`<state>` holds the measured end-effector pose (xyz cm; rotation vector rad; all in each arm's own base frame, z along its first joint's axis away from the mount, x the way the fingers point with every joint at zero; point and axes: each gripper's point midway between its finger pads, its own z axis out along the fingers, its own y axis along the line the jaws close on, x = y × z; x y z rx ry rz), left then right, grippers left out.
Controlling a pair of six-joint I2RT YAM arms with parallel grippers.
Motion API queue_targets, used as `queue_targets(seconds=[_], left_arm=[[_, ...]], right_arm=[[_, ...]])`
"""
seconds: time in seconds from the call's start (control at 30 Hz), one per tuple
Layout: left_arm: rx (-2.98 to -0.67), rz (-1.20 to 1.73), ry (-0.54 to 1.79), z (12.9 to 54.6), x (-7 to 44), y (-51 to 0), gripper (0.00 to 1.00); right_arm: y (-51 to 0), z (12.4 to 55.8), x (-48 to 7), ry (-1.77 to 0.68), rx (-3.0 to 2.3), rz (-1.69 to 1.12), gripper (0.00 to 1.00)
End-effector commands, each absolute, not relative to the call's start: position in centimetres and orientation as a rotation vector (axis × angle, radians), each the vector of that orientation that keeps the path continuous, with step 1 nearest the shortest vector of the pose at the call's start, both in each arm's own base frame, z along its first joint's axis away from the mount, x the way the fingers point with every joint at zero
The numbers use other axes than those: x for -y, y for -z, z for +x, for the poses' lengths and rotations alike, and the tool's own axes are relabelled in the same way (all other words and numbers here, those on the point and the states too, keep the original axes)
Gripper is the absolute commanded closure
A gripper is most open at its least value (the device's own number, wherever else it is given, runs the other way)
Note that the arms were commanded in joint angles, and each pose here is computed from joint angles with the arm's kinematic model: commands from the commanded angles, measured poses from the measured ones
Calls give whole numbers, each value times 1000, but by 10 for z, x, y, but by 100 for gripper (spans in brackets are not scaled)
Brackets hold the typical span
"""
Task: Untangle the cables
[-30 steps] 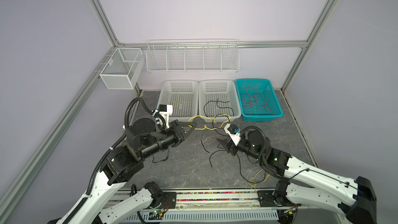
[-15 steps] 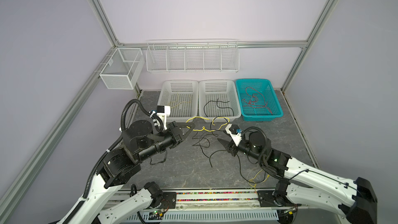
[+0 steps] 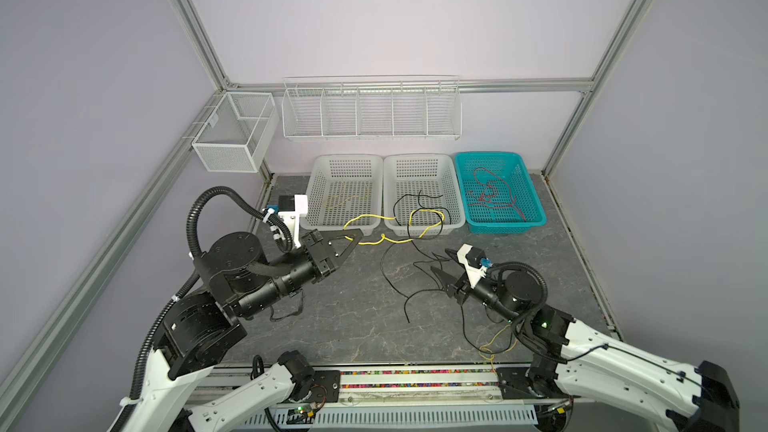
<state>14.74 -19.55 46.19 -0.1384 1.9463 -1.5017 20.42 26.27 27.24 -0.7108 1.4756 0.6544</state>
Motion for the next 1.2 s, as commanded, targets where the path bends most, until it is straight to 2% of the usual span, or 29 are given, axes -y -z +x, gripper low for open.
queue_targets(seconds=[0.0, 0.33, 0.57, 0.63, 0.77, 0.87, 1.0, 1.17], left_arm=[[-1961, -123, 1533, 149, 205, -458, 100], [-1949, -112, 1548, 148, 207, -463, 100], [-1958, -144, 1567, 148, 206, -462, 100], [-1960, -146, 1563, 148, 205, -460, 100], [-1966, -153, 1530, 150, 202, -455, 100], [-1981, -139, 1432, 156, 198, -445, 100], [-1989, -159, 1284, 169, 184, -436, 100], [-1943, -179, 1134, 183, 153, -450, 100]], right_arm=[[-296, 208, -261, -632, -1402, -682, 39], [-285, 209, -300, -708, -1403, -775, 38], [-281, 223, -312, -665, -1404, -772, 40], [-278, 225, -315, -658, -1417, -788, 47], [-275, 220, -317, -690, -1435, -807, 77], [-275, 210, -315, -742, -1463, -828, 91], [-273, 196, -297, -789, -1537, -801, 93], [-225, 209, -242, -610, -1732, -597, 94]])
